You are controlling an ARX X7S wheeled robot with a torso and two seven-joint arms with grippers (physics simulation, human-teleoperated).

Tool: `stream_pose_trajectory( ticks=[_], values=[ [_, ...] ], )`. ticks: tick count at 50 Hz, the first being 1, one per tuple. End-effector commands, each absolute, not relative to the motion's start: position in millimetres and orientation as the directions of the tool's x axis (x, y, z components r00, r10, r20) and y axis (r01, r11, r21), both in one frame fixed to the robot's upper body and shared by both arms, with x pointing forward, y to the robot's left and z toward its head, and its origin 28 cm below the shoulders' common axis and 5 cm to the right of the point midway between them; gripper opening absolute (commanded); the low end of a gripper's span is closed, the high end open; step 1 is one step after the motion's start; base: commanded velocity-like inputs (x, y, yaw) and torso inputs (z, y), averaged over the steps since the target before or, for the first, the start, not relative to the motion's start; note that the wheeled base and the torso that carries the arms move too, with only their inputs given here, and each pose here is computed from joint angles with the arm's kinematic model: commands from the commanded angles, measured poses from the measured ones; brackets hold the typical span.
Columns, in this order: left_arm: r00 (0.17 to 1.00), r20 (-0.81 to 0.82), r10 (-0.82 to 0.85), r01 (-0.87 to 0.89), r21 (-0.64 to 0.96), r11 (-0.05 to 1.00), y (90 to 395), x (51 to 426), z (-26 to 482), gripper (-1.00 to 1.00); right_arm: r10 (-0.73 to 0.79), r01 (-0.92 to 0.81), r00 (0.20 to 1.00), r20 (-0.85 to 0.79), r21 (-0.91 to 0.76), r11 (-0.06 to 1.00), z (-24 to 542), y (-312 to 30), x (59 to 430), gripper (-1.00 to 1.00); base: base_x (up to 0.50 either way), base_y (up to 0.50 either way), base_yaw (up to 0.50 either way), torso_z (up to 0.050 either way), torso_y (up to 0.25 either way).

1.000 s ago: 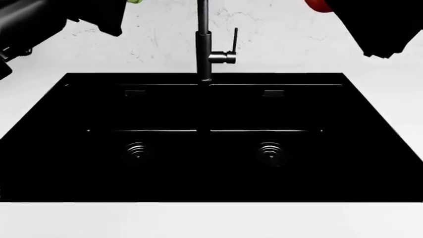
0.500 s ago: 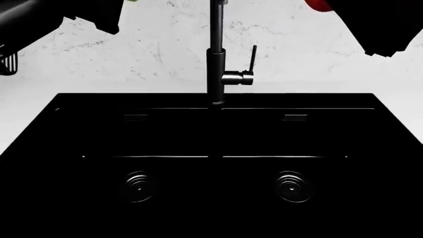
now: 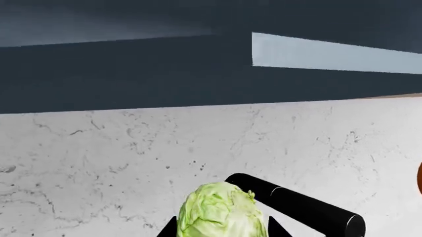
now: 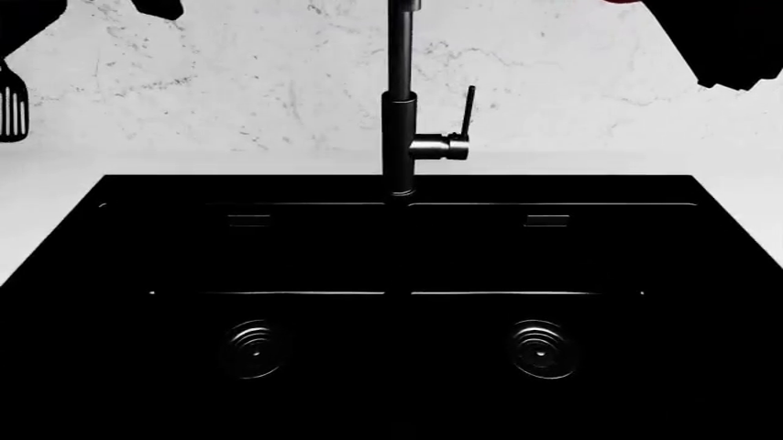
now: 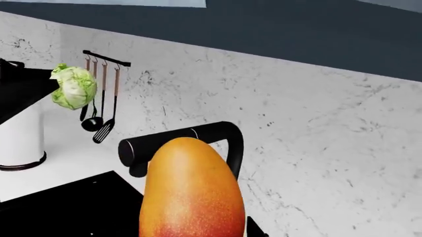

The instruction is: Pick the brussel sprout, mango from the counter and place them in the cabinet. Then close the cabinet.

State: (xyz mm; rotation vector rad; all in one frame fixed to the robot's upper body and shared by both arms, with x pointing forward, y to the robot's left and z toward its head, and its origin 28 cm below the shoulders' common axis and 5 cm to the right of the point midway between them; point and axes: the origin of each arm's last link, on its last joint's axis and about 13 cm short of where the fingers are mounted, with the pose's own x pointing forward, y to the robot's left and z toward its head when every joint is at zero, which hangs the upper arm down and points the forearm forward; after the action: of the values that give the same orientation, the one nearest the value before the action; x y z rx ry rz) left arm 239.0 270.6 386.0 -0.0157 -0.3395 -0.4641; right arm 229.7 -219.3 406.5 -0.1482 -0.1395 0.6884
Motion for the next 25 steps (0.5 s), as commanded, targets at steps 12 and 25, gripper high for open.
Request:
stream_pose_trajectory(
  ticks=[12, 25],
  values=[
    [0.845, 0.395, -0.36, 0.391, 0.003, 0.92, 274, 226, 390, -1.0, 0.612, -0.585, 0.78, 0.127, -0.199, 0.786, 411, -224, 224, -1.0, 0.0, 0.0, 0.0, 0.0, 0.0],
    [0.69, 0.428, -0.584, 0.629, 0.044, 0.776, 263, 198, 405, -1.0, 0.611, -0.584, 0.782, 0.126, -0.198, 0.787, 410, -225, 224, -1.0, 0.0, 0.0, 0.0, 0.0, 0.001]
  ],
)
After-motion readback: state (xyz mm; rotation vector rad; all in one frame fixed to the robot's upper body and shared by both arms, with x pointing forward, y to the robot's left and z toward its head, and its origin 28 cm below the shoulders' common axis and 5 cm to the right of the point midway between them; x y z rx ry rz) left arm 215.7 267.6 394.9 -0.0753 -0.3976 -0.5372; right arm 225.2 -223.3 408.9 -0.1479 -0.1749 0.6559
